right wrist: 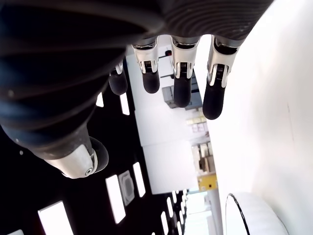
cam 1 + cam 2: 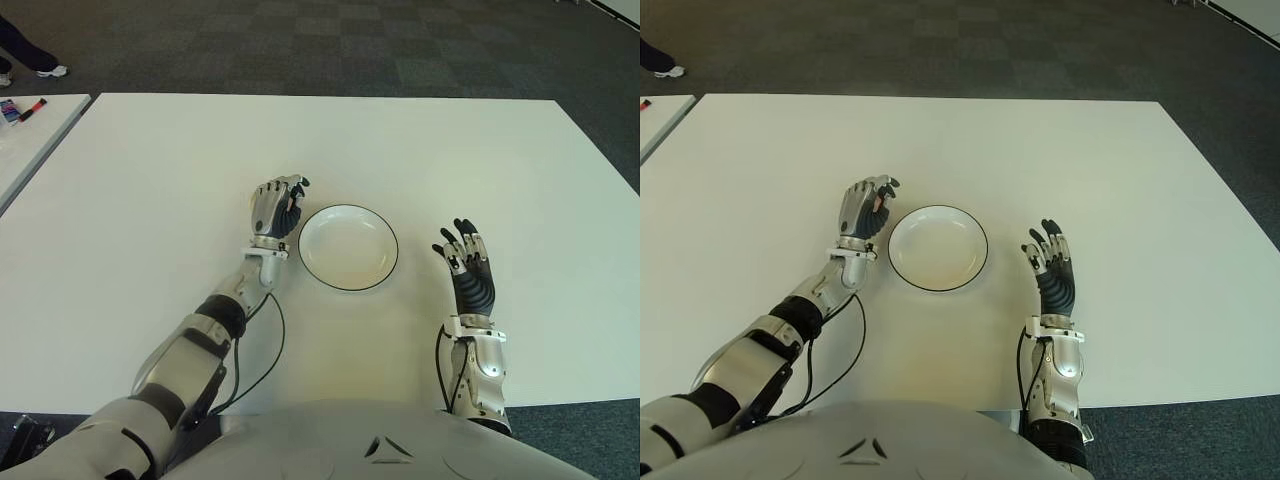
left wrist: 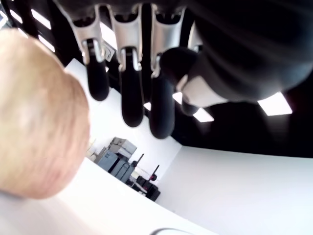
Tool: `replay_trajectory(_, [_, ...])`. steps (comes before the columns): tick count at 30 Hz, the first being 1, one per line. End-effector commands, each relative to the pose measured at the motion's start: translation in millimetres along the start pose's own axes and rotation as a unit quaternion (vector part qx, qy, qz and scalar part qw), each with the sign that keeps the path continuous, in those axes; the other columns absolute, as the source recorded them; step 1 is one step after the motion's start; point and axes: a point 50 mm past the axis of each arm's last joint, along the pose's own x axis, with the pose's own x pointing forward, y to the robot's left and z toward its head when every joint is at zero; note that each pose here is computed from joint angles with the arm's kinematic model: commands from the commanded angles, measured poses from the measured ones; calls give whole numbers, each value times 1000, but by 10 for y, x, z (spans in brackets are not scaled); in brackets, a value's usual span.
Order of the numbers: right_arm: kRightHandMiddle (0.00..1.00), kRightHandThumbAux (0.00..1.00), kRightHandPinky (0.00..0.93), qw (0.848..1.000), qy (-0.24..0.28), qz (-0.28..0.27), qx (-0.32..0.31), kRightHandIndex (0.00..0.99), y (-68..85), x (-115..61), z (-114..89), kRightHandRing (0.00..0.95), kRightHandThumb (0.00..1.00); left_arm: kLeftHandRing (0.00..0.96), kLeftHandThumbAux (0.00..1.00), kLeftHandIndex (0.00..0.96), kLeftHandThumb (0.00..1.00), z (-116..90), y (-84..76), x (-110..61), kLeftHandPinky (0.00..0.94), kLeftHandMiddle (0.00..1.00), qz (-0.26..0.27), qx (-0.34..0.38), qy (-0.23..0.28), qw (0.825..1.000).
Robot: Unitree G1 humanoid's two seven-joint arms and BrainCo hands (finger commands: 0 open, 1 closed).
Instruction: Put the apples into the plate.
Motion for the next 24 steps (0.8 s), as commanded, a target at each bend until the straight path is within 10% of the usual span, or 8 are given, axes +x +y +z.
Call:
replay_trajectory(1, [79,626,254,1000,11,-4,-4,83,-1,-13,-36,125,408,866,668,399,854,31,36,-30,835,534,23,0,-15,1000])
replay_trajectory(24, [62,621,251,1000,23,-5,-8,87,31,-23,-50,114,413,863,668,397,854,176,158,-15,839,533,79,7,-51,996])
